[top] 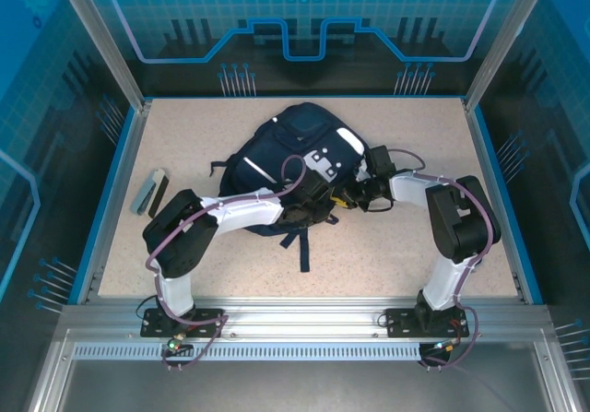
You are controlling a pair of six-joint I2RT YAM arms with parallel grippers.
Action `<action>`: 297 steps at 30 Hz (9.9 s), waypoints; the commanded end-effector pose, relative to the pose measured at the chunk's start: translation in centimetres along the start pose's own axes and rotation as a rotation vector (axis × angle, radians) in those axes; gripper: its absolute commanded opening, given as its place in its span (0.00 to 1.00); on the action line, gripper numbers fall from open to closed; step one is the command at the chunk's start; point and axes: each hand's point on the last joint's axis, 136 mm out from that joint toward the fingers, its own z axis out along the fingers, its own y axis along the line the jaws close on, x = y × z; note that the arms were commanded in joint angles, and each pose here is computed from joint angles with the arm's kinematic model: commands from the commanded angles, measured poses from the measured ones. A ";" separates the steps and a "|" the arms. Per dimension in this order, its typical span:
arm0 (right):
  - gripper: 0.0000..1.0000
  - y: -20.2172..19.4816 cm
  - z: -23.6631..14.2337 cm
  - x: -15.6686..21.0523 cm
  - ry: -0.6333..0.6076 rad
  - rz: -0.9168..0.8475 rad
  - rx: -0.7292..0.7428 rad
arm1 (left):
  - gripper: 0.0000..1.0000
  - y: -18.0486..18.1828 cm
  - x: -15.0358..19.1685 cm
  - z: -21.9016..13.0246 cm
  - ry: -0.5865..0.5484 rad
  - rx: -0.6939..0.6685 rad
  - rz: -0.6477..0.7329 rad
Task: Pack the student bag
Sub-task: Unzip the student bag at the center of the table.
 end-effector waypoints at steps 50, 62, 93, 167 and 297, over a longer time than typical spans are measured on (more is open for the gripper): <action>0.03 -2.6 -3.9 -1.3 -0.023 -0.027 0.176 | 0.27 0.1 3.5 -7.2 0.046 0.050 0.378; 0.03 -0.2 -3.3 3.1 0.048 -0.051 0.099 | 0.44 1.1 4.3 -4.9 0.017 -0.042 0.331; 0.03 -0.6 -2.8 3.5 0.059 -0.052 0.124 | 0.57 2.7 2.8 -4.2 -0.011 -0.121 0.329; 0.00 -6.7 -6.8 -1.3 -0.173 -0.085 0.613 | 0.00 12.4 1.8 -11.6 0.259 -0.532 0.637; 0.54 0.8 -7.7 7.0 -0.113 0.148 0.176 | 0.00 -2.8 2.8 -11.2 0.056 0.088 0.563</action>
